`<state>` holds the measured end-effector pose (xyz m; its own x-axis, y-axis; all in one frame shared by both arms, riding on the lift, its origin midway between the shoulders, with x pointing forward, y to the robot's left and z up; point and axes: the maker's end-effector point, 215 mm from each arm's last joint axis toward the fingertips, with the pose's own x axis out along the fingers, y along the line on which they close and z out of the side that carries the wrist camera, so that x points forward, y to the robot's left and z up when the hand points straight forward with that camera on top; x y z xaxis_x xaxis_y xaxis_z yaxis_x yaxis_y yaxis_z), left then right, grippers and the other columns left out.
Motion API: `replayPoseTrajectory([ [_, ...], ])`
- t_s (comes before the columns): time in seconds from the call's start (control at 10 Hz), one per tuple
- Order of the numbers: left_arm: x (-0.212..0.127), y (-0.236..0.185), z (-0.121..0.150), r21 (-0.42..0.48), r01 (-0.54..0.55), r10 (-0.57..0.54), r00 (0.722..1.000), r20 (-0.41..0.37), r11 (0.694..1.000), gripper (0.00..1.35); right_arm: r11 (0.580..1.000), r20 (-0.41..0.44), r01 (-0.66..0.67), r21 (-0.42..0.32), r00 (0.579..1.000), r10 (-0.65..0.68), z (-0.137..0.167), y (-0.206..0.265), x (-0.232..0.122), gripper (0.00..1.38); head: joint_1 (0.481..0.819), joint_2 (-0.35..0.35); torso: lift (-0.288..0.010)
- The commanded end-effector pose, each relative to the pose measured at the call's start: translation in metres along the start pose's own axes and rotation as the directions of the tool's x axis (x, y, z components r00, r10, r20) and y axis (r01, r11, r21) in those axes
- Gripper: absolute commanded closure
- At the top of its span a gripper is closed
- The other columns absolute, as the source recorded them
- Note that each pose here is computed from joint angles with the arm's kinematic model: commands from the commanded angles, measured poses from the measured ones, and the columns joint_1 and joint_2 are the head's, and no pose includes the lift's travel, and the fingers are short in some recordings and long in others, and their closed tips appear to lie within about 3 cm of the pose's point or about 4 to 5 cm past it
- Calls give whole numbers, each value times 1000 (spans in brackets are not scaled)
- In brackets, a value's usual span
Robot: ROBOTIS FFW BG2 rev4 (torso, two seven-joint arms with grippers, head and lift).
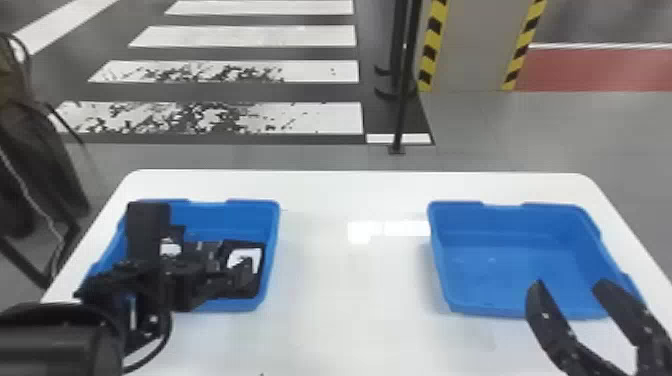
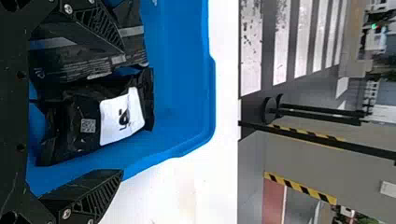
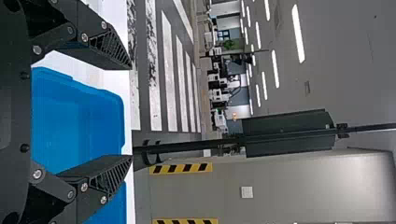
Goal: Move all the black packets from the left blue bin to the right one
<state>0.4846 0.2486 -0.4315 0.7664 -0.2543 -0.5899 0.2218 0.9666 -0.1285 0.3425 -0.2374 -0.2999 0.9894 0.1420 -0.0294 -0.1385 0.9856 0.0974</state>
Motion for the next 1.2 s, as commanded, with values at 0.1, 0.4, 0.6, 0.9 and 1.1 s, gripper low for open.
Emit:
replayPoseTrajectory([
  [0.1,12,-17,-19,-11,49,-50,993,-108,999,128,1000,-2,-2,6,1000,2,-2,0,0,381,695,9,-140],
  [0.4,17,-12,-35,-24,42,-46,985,-169,999,216,1000,-3,0,10,1000,0,-3,-1,1,381,695,-9,-140],
  [0.6,24,-6,-39,-21,33,-37,980,-194,999,703,1000,-5,-1,16,1000,1,-5,-1,1,381,695,-6,-140],
  [0.9,20,13,-27,32,-18,23,988,-153,999,1213,1000,-10,0,29,1000,0,-8,-2,0,381,695,8,-140],
  [1.1,2,15,-12,58,-32,38,994,-99,998,1213,1000,-8,0,29,1000,1,-7,-1,0,381,695,25,-140],
])
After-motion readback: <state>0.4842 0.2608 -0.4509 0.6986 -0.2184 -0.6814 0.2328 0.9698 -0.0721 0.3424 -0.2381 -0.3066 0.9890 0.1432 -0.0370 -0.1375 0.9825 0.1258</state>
